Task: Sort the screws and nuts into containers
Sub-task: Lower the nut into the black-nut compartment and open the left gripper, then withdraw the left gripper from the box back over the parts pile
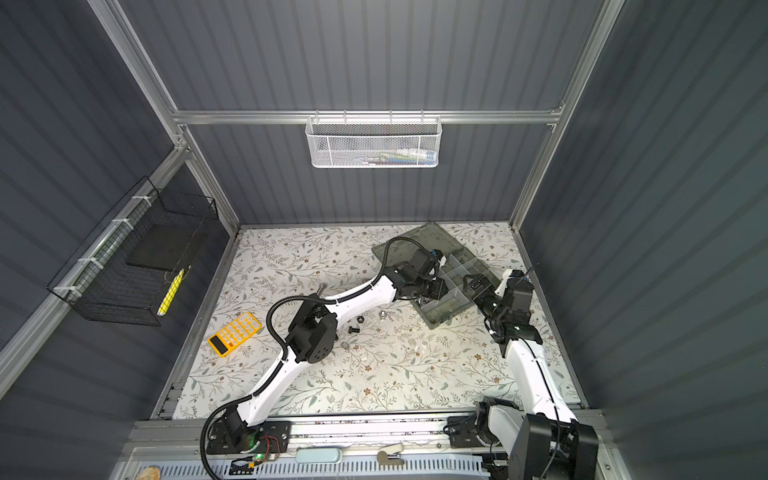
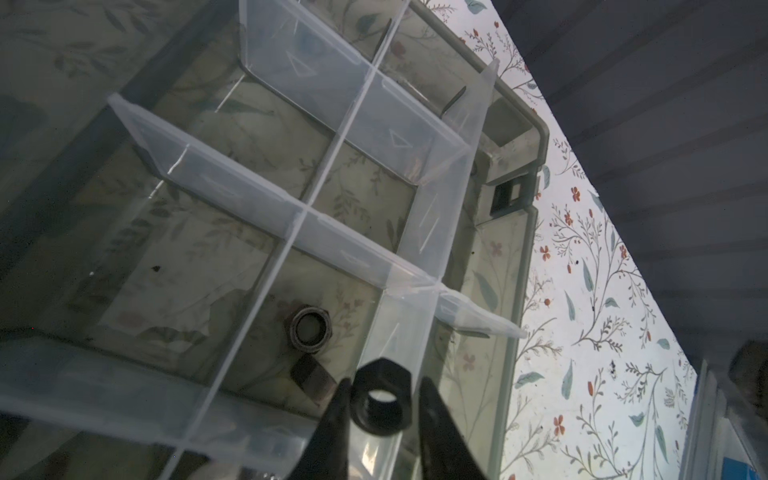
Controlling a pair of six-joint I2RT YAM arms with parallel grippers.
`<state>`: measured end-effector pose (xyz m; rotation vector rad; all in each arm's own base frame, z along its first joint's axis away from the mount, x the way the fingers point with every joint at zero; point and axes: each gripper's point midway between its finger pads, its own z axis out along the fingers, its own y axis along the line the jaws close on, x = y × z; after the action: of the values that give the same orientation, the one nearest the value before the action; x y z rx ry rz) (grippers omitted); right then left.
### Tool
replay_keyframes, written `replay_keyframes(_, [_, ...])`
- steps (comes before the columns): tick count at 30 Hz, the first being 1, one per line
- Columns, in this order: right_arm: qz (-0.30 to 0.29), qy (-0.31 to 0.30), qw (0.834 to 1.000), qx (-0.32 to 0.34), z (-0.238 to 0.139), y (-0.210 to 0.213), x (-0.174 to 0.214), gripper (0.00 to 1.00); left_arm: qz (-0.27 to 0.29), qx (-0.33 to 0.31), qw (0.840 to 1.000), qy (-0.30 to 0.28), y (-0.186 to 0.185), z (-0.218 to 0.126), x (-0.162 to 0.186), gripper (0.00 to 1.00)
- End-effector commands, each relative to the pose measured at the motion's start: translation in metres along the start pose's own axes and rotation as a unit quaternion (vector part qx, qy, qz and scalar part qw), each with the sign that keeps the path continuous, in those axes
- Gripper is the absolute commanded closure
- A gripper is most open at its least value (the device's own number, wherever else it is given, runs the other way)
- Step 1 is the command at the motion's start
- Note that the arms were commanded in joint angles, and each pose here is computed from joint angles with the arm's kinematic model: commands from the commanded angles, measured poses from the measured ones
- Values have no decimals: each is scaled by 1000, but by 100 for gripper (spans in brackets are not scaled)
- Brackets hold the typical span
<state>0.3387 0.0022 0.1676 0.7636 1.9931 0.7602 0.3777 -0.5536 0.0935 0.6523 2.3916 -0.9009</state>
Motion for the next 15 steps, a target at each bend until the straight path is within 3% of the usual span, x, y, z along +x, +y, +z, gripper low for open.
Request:
replay_keyframes(1, [4, -6, 1000, -23, -1, 7, -2, 1, -9, 0, 1000, -14, 5, -4, -14, 68])
replay_keyframes(9, [-6, -13, 1000, -20, -6, 6, -2, 1, -15, -3, 1000, -22, 6, -10, -23, 61])
replay_keyframes(13, [-11, -18, 1000, -20, -10, 7, -2, 1, -18, -7, 999, -27, 8, -24, -29, 48])
replay_keyframes(15, [-14, -21, 999, -21, -11, 7, -1, 1, -21, -9, 999, -28, 9, -32, -34, 46])
